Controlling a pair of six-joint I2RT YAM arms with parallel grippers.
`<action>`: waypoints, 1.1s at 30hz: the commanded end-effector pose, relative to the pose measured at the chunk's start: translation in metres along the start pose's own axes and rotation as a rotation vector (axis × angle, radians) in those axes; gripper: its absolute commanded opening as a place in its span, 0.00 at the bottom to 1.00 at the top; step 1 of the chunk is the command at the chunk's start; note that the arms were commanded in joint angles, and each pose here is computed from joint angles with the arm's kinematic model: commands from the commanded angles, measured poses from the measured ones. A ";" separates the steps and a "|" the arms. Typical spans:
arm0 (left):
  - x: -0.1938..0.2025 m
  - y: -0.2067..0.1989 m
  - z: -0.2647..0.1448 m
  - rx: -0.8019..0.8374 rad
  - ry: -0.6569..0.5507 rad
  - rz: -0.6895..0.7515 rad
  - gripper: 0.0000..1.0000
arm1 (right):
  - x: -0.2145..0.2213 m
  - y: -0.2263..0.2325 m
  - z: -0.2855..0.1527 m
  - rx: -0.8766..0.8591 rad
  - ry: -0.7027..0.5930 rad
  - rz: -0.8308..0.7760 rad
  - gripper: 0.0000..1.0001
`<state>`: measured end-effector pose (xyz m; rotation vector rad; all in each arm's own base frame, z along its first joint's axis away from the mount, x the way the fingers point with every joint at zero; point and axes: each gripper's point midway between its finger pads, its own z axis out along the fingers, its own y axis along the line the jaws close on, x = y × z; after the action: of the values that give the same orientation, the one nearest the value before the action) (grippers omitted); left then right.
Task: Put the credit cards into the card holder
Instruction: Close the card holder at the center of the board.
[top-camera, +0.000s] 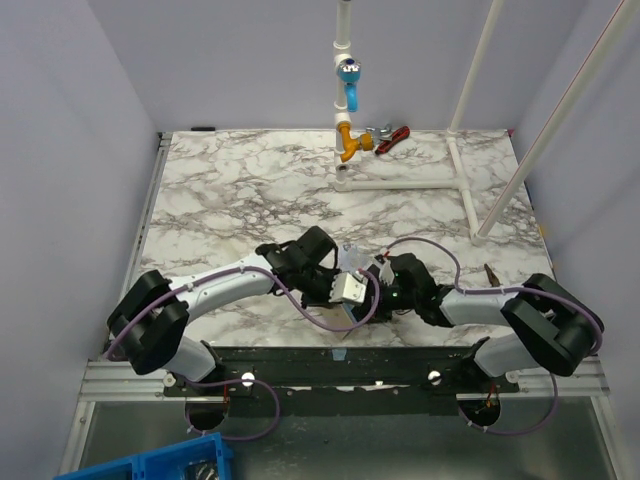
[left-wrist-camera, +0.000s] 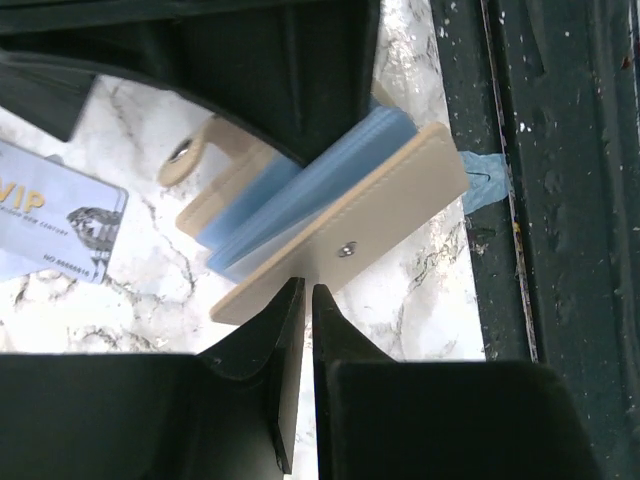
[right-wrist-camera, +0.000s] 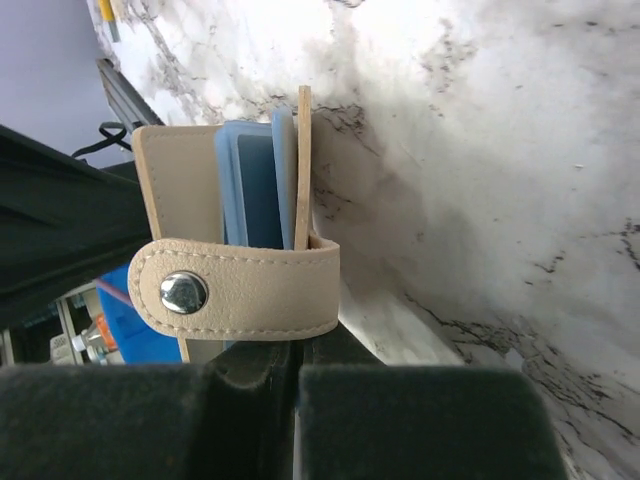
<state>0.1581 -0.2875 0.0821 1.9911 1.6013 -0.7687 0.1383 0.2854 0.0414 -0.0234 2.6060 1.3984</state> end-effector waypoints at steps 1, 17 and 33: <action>0.015 -0.004 0.014 -0.015 0.103 0.081 0.09 | 0.004 -0.008 0.002 0.000 0.029 0.037 0.01; 0.015 -0.001 0.020 -0.020 0.171 0.148 0.11 | 0.001 -0.048 -0.015 0.225 -0.010 0.057 0.68; 0.003 -0.019 0.029 0.084 0.156 0.130 0.12 | -0.010 -0.069 -0.047 0.415 -0.138 0.027 0.53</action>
<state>0.1500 -0.2924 0.0572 2.1944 1.5596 -0.5839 0.1472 0.2329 0.0284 0.1166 2.6767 1.0225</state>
